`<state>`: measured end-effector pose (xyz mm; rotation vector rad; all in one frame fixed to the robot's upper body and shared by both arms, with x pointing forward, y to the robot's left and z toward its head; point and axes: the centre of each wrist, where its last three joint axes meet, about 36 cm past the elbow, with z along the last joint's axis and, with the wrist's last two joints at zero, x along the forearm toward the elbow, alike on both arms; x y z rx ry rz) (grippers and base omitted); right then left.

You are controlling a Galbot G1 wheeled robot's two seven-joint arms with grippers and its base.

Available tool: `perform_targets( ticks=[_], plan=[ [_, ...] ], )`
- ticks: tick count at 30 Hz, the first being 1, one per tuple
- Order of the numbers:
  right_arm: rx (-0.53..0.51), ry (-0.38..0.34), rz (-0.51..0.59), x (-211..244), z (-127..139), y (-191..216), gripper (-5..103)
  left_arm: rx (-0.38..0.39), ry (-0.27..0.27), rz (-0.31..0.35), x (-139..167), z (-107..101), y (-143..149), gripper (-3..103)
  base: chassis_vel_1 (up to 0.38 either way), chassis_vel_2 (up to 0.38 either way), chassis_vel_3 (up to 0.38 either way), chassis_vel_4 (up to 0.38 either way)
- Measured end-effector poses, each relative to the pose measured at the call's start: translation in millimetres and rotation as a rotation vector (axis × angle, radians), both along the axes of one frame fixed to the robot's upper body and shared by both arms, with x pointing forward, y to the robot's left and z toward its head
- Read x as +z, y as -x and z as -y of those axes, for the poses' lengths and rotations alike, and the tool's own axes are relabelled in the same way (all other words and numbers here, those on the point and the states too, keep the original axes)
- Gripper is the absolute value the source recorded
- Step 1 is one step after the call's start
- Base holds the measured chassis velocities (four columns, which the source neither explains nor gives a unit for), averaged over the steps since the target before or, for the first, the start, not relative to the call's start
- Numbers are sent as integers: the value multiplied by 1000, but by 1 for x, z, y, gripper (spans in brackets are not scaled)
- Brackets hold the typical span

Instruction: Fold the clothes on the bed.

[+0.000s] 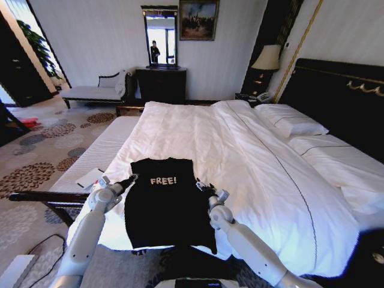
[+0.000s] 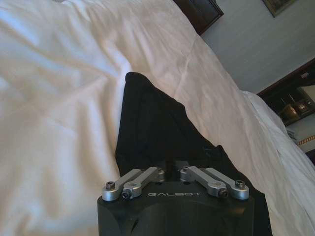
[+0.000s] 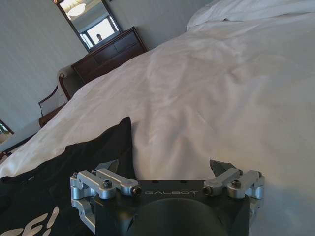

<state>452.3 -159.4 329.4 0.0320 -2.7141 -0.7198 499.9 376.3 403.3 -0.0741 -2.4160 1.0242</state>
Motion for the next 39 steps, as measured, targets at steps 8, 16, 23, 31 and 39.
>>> perform_targets(
  ticks=[8, 16, 23, 31, 39],
  plan=[
    [-4, 4, 0, 0, 2, 0, 100, -5, -5, 3, 0, 2, 0, 0, 0, 0, 0, 0],
    [-4, 5, 0, 0, 1, 1, 100, -57, -46, 30, 3, 15, -3, 0, 0, 0, 0, 0],
    [-11, 14, -1, -1, 6, 1, 100, -34, -38, 54, 5, 4, 1, 0, 0, 0, 0, 0],
    [-7, 5, -4, -2, -2, 0, 100, -72, -50, 69, 10, 15, 1, 0, 0, 0, 0, 0],
    [-14, 14, -4, -3, 3, 0, 100, -176, -110, 57, 6, 44, 0, 0, 0, 0, 0, 0]
  ],
)
